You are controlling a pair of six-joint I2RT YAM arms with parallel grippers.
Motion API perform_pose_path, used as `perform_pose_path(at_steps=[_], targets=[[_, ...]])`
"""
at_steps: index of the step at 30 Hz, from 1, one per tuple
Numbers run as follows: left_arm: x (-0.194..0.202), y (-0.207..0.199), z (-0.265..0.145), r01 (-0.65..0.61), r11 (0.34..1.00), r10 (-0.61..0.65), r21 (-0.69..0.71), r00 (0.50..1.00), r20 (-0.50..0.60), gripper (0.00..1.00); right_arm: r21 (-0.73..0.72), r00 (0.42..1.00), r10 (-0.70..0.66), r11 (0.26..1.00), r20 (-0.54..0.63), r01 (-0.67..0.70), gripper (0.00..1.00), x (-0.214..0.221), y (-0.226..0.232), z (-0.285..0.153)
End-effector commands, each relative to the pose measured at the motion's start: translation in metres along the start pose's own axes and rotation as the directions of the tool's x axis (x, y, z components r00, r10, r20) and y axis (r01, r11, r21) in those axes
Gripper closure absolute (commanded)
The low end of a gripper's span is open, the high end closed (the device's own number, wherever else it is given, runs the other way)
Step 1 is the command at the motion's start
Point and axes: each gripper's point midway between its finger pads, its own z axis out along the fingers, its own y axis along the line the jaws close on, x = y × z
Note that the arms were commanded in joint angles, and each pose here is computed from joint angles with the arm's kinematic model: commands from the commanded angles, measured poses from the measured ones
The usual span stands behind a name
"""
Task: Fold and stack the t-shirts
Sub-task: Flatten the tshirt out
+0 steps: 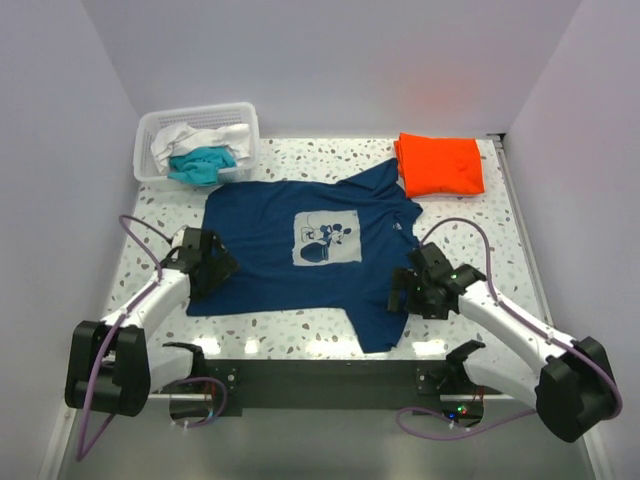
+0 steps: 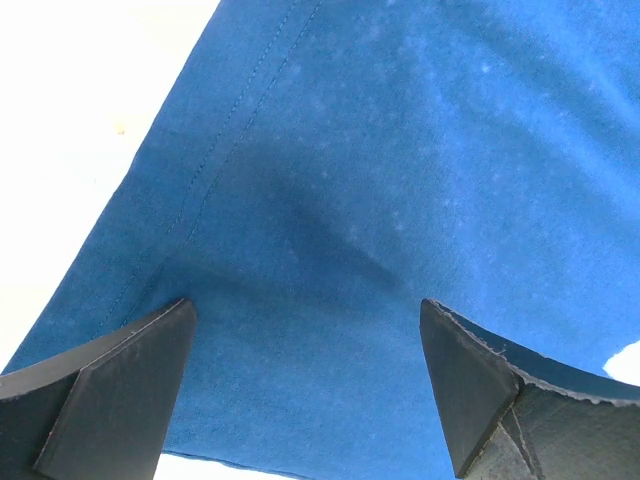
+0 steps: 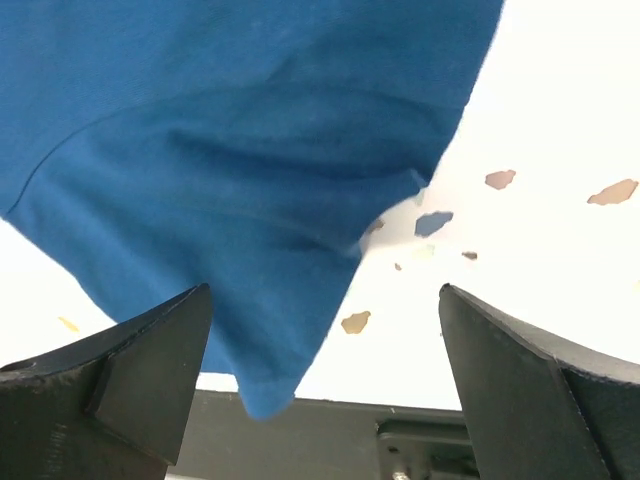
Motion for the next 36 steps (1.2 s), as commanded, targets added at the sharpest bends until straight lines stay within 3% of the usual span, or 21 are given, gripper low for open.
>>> perform_pose_path(at_steps=[1, 5, 8, 13, 14, 20, 28, 34, 35, 36], targets=[[0.018, 0.024, 0.0, -0.001, 0.996, -0.004, -0.085, 0.999, -0.052, 0.0, -0.068, 0.994, -0.101, 0.992, 0.052, 0.105, 0.01, -0.016, 0.013, -0.027], [0.012, 0.02, -0.007, 0.013, 0.997, -0.015, -0.07, 0.999, -0.032, 0.0, -0.198, 0.991, -0.129, 0.971, 0.027, 0.132, 0.01, -0.009, 0.035, -0.038], [0.008, 0.017, -0.012, 0.023, 0.998, -0.024, -0.054, 1.0, -0.019, 0.0, -0.283, 0.993, -0.086, 0.957, -0.083, 0.059, 0.01, 0.022, 0.041, -0.026], [0.009, 0.018, -0.013, 0.022, 0.998, -0.023, -0.054, 1.0, -0.018, 0.0, -0.047, 1.0, 0.021, 0.999, -0.008, -0.021, 0.06, 0.016, -0.002, -0.018], [0.009, 0.019, -0.013, 0.022, 0.998, -0.023, -0.057, 1.0, -0.018, 0.0, -0.034, 0.999, 0.032, 0.999, 0.008, -0.032, 0.1, 0.012, -0.004, -0.02], [0.008, 0.018, -0.012, 0.019, 0.998, -0.02, -0.055, 1.0, -0.017, 0.0, -0.005, 0.998, 0.068, 0.998, -0.018, -0.068, 0.55, 0.018, -0.007, 0.0], [0.008, 0.016, -0.012, 0.019, 0.999, -0.02, -0.045, 1.0, -0.017, 0.0, -0.013, 0.994, 0.057, 0.998, -0.097, -0.058, 0.71, 0.027, -0.001, 0.019], [0.008, 0.014, -0.011, 0.013, 0.999, -0.013, -0.029, 1.0, -0.012, 0.0, -0.006, 0.992, 0.053, 0.999, -0.115, -0.054, 0.92, 0.027, 0.001, 0.025], [0.009, 0.015, -0.011, 0.01, 1.0, -0.01, -0.027, 1.0, -0.012, 0.0, -0.01, 0.992, 0.054, 0.998, -0.111, -0.055, 1.0, 0.024, 0.004, 0.024], [0.008, 0.014, -0.011, 0.011, 1.0, -0.011, -0.023, 1.0, -0.008, 0.0, -0.013, 0.993, 0.052, 0.998, -0.107, -0.054, 1.0, 0.022, 0.005, 0.023]])
